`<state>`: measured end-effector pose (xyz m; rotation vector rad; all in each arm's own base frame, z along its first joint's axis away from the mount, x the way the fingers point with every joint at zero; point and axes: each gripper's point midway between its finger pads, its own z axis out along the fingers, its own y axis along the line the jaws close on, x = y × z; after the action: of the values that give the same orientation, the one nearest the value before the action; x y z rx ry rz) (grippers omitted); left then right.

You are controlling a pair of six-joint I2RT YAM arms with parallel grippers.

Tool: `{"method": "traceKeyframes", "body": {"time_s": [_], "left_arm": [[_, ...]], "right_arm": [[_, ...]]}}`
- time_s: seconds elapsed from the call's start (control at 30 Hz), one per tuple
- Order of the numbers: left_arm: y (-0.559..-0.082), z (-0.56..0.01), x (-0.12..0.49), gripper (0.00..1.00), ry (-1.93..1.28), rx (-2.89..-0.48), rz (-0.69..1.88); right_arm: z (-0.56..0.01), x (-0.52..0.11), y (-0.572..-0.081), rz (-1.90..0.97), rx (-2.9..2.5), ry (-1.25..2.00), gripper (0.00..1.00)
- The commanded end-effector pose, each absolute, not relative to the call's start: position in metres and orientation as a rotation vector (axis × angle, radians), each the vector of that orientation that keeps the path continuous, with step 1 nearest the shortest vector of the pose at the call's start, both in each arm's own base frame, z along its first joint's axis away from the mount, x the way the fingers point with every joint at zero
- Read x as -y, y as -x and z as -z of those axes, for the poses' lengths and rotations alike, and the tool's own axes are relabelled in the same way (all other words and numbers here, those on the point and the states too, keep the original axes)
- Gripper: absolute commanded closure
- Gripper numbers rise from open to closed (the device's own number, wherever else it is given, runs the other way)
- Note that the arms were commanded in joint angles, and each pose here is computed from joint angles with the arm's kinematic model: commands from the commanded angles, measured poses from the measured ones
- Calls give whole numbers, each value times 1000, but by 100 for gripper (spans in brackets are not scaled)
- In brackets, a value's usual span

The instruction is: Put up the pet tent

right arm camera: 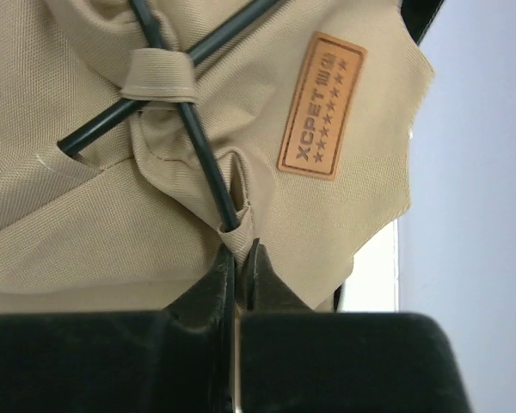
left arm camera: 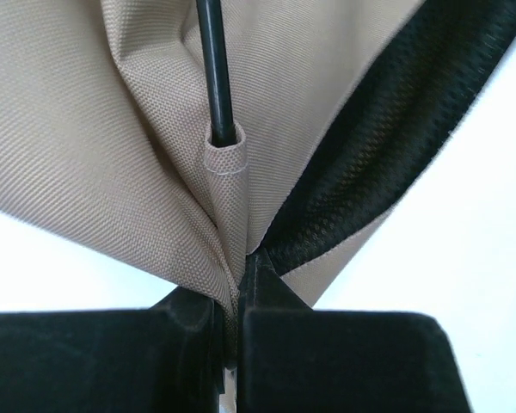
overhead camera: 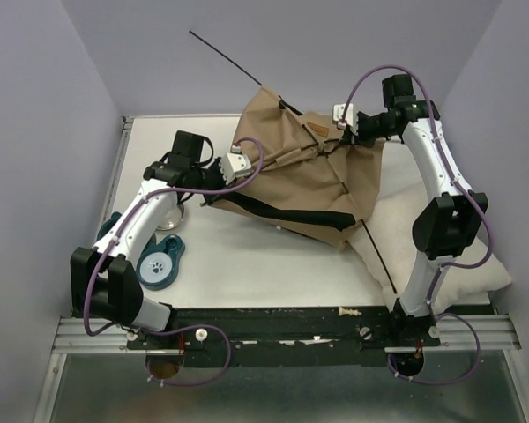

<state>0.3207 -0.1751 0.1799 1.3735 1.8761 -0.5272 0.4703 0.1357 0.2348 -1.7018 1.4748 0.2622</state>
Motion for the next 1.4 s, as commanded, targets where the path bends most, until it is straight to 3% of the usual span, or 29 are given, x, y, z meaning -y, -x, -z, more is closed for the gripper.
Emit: {"method": "traceKeyframes", "body": {"time_s": [0.0, 0.1, 0.17, 0.3, 0.43, 0.63, 0.77, 1.0, 1.2, 1.37], "left_arm": [[-372, -241, 175, 100, -1331, -1651, 363], [-394, -258, 168, 100, -1280, -1631, 268], [-411, -274, 163, 88, -1214, -1618, 212], [-444, -320, 149, 48, -1017, -1598, 209], [-456, -360, 141, 35, -898, -1559, 296], [-423, -403, 146, 13, -784, -1465, 607], [-406, -424, 132, 11, -668, -1441, 773], [-375, -404, 89, 13, -639, -1541, 863], [-347, -373, 73, 25, -665, -1625, 857], [-309, -319, 68, 43, -779, -1787, 780]], "right_arm": [[-257, -128, -479, -211, -1451, 1665, 99], [-283, -131, -483, -192, -1429, 1571, 99], [-301, -134, -485, -199, -1430, 1493, 99], [-316, -133, -492, -212, -1502, 1369, 99], [-299, -125, -486, -186, -1540, 1383, 99], [-264, -115, -475, -151, -1601, 1433, 99], [-250, -111, -462, -123, -1587, 1482, 99], [-230, -105, -449, -95, -1587, 1542, 99], [-228, -105, -446, -105, -1611, 1511, 99], [-232, -105, -443, -107, -1607, 1493, 99]]}}
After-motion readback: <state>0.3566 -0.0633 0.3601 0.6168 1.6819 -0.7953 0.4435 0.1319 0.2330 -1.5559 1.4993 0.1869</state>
